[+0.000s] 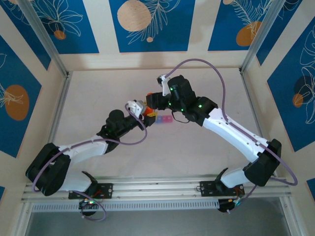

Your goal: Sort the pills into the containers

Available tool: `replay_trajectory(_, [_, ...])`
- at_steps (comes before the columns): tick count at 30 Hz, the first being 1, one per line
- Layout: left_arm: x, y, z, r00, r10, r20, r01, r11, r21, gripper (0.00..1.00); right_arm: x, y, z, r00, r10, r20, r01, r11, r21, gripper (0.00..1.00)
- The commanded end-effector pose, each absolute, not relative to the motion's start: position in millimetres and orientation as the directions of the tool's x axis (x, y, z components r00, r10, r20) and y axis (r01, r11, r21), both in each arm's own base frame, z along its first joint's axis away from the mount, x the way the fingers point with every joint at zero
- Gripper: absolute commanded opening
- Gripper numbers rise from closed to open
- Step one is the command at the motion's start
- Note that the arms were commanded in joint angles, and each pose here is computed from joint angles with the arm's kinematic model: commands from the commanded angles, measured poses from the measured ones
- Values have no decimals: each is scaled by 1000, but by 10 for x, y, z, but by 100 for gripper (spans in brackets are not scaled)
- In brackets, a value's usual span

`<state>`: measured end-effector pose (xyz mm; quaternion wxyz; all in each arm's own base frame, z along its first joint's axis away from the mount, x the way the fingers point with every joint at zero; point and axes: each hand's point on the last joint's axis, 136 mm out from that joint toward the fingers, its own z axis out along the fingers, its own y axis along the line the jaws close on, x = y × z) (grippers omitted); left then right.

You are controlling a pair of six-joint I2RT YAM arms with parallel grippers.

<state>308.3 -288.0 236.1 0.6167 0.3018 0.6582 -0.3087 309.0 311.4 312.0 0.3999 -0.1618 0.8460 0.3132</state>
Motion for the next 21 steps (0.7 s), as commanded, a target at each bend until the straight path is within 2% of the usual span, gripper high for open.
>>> replay_trajectory(1, [2993, -2862, 2649, 27, -45, -999, 792, 610, -6, 0, 2968, 3209, 3143, -640, -48, -767, -599, 657, 459, 46])
replay_trajectory(7, [2777, -2960, 2734, 66, -43, -997, 867, 498, 35, 0, 2709, 3186, 3229, -541, -205, -816, -795, 443, 416, 43])
replay_trajectory(12, [2619, -3044, 2797, 68, -50, -996, 916, 398, 42, 0, 2381, 3082, 3203, -326, -339, -883, -941, 204, 269, 44])
replay_trajectory(17, [2374, -3146, 2848, 69, -58, -996, 969, 240, 53, 0, 2193, 2960, 3068, -142, -434, -890, -990, 54, 132, 46])
replay_trajectory(21, [2124, -3210, 2881, 68, -61, -996, 995, 80, 63, 0, 2086, 2872, 3159, -52, -420, -906, -995, -60, 85, 46])
